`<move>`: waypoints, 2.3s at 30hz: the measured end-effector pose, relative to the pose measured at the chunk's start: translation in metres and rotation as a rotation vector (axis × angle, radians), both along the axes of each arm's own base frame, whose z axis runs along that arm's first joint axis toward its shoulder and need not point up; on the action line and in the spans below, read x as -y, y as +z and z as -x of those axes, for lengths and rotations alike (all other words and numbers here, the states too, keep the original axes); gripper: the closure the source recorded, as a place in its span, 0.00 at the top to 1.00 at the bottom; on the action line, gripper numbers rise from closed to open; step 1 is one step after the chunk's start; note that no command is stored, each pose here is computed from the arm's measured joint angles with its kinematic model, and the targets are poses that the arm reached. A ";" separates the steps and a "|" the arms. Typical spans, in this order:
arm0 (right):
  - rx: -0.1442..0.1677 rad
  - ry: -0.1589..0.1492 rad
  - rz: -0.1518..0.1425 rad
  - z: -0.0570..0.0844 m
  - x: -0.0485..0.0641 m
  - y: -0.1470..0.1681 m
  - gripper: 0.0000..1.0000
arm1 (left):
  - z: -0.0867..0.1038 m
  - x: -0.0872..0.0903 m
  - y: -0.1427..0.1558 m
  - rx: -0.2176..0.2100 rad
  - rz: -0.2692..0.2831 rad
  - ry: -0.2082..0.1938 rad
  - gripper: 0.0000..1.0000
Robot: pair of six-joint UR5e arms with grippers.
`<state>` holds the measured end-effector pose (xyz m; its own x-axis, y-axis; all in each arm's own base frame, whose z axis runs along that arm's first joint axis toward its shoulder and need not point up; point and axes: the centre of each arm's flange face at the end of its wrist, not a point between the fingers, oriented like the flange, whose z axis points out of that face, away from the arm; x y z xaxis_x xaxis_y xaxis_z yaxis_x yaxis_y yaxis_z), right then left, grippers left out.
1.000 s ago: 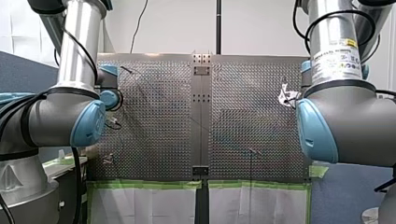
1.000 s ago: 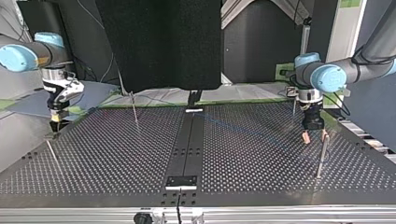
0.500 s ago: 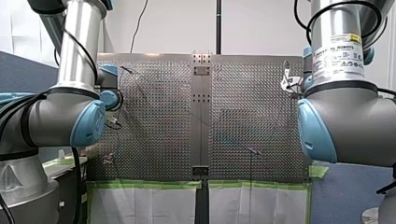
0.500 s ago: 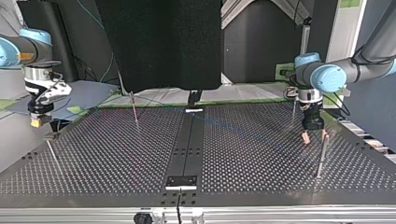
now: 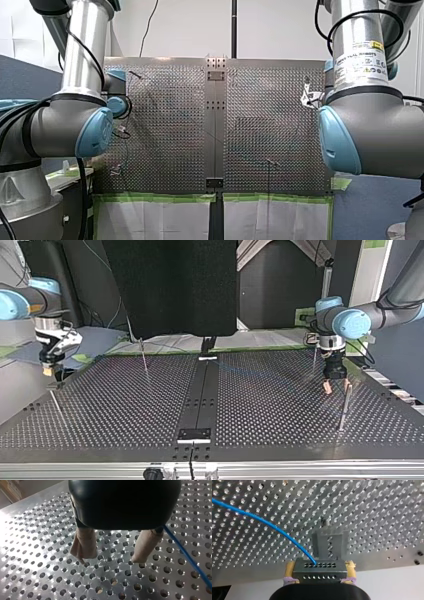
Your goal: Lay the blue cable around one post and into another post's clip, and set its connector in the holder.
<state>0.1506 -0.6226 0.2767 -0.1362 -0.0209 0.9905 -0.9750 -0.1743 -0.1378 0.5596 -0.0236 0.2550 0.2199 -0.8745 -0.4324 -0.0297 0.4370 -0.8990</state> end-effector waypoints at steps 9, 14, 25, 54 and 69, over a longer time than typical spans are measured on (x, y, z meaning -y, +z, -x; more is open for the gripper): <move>-0.005 0.057 -0.029 -0.006 0.005 0.015 0.00 | 0.000 0.000 0.000 0.000 -0.001 0.001 1.00; -0.005 0.067 -0.070 -0.005 0.003 0.016 0.00 | 0.000 0.000 0.000 0.000 0.000 0.001 1.00; -0.007 0.076 -0.079 0.005 0.006 0.019 0.00 | 0.000 0.000 0.000 0.000 0.000 0.000 1.00; -0.036 0.178 -0.030 0.007 0.039 0.011 0.00 | 0.000 -0.001 0.000 0.004 -0.005 0.003 1.00; -0.035 0.182 -0.013 0.014 0.043 0.017 0.00 | -0.001 -0.002 0.001 0.011 0.002 0.002 1.00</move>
<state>0.1370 -0.6660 0.2933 -0.0940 -0.0546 0.9941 -0.9317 -0.3471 -0.1072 0.5605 -0.0220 0.2560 0.2265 -0.8750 -0.4279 -0.0210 0.4349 -0.9002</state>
